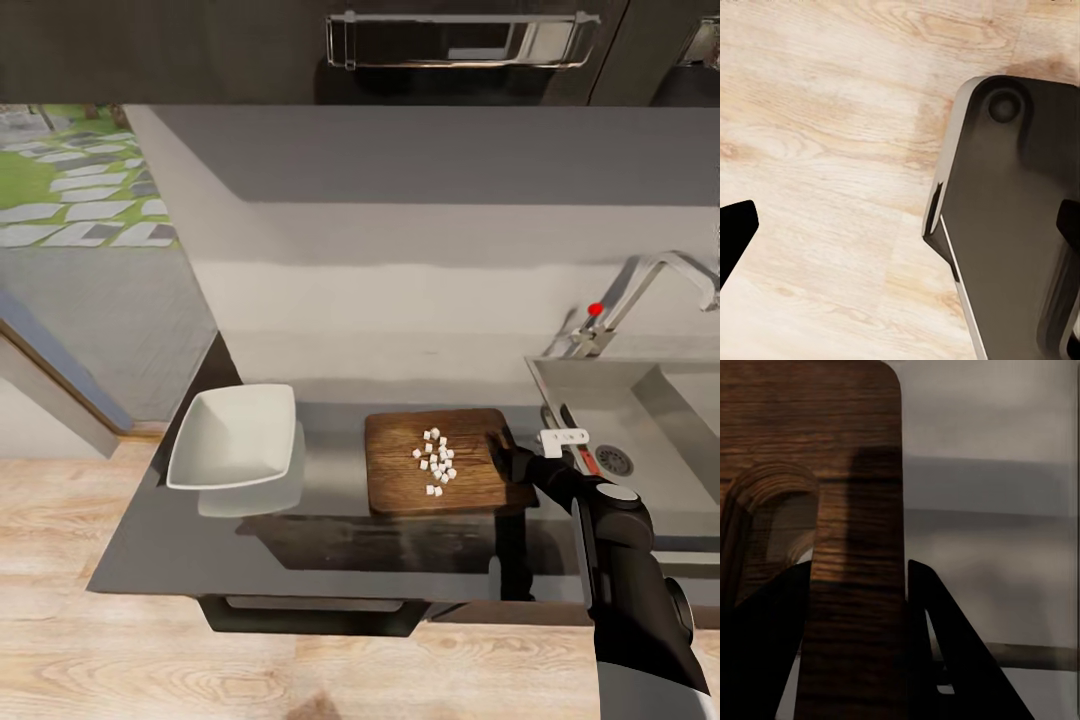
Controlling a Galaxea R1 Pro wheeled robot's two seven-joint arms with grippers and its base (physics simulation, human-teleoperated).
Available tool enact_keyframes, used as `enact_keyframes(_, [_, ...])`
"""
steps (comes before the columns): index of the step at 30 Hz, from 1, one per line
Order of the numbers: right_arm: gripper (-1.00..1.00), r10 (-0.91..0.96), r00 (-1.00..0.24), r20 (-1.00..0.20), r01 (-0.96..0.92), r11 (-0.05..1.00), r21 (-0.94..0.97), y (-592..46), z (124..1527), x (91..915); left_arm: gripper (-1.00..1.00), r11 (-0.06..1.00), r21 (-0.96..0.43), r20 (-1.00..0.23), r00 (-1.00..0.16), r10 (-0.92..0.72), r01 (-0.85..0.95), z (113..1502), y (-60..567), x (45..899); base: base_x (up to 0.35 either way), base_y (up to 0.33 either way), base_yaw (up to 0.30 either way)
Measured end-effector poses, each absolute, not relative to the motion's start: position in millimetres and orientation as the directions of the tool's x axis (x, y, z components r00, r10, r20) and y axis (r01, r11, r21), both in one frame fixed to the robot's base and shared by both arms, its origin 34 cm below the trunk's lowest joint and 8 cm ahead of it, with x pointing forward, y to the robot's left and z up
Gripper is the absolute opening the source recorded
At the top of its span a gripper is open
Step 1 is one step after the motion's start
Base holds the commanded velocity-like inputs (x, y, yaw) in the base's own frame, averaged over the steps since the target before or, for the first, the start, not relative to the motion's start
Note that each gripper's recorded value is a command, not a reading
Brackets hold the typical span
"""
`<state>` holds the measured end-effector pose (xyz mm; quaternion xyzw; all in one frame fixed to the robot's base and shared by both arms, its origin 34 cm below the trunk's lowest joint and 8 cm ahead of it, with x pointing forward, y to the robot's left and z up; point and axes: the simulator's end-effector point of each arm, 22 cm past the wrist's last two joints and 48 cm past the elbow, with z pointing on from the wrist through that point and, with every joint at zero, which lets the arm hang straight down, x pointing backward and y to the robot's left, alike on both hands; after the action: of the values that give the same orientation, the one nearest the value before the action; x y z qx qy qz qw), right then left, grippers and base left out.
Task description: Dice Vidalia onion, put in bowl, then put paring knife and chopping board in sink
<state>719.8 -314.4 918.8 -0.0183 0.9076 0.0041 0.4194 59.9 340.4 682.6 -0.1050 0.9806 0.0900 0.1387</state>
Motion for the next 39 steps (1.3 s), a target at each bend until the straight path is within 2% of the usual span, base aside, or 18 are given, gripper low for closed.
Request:
enact_keyframes(13, [-1.00,-0.005,-0.675,-0.738,-0.017,1.000,0.009,-316,922,713,1.00,0.962,0.143,-0.309,-0.934,-0.181,-0.234,682,340,66,0.000,0.000,0.000])
enact_keyframes(33, [-1.00,-0.002,-0.653,-0.757,-0.014,1.000,0.010,-317,940,715,1.00,0.961,0.140,-0.321,-0.929,-0.183,-0.237,680,340,67,0.000,0.001,0.000])
enact_keyframes(39, [-1.00,-0.002,-0.646,-0.763,-0.014,1.000,0.010,-317,946,715,1.00,0.961,0.138,-0.329,-0.926,-0.183,-0.239,680,340,70,0.000,0.136,0.000])
